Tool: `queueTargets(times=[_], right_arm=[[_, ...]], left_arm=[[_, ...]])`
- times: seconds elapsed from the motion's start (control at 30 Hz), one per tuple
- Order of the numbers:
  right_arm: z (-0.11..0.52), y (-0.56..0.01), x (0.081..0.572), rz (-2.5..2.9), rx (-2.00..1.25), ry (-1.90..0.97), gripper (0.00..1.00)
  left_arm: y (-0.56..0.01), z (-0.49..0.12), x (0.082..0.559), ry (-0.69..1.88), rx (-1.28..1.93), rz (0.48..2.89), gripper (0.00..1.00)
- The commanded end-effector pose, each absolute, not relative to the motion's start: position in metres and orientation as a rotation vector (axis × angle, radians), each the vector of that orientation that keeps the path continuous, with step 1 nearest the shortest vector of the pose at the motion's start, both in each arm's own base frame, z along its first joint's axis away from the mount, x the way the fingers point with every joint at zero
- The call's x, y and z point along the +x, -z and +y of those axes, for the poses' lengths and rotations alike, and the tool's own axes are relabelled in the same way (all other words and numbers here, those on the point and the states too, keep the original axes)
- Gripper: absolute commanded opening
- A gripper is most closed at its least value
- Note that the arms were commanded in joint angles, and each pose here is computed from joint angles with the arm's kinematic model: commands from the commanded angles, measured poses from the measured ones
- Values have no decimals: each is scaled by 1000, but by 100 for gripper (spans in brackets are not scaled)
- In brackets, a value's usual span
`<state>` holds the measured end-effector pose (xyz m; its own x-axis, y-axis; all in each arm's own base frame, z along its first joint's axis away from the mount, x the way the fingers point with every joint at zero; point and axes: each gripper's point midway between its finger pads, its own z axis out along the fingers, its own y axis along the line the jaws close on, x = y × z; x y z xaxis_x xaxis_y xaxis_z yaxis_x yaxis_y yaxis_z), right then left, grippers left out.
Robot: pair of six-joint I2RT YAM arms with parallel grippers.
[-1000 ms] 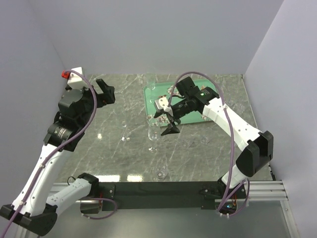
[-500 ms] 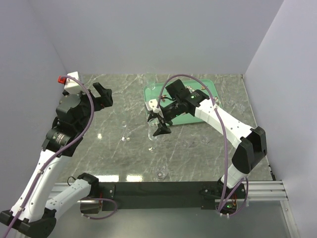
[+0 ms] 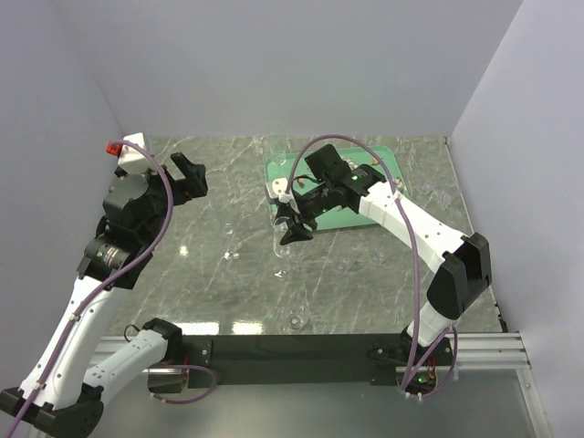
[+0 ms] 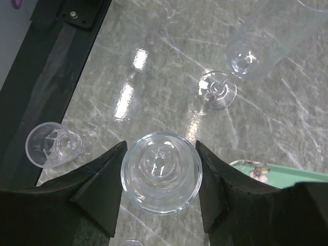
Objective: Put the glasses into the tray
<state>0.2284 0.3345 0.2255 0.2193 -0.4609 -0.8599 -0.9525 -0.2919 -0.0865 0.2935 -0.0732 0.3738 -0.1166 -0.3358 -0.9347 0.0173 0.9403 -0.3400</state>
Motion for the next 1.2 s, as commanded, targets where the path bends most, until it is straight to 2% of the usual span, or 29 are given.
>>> queueTargets(times=[0.0,0.3,0.5,0.83,1.0,1.17], right_arm=[[347,-270,243,1265,-1752,-970,34],[343,-328,282,1313,-1529,-918,30],[325,-343,336,1405,-1358,-802,30],[282,-337,446,1569,-1116,-581,31],[271,-342,486,1581,-1051,-466,32],[268,-323,520,1636,-1013,-439,33]], left_arm=[[-386,-71,293,314,-251,1614,99],[-387,-71,292,315,-239,1613,99],[-384,-74,295,321,-231,1618,99],[-383,-77,300,314,-221,1637,99],[-382,-77,302,311,-228,1645,99],[-379,-77,305,306,-232,1656,99]])
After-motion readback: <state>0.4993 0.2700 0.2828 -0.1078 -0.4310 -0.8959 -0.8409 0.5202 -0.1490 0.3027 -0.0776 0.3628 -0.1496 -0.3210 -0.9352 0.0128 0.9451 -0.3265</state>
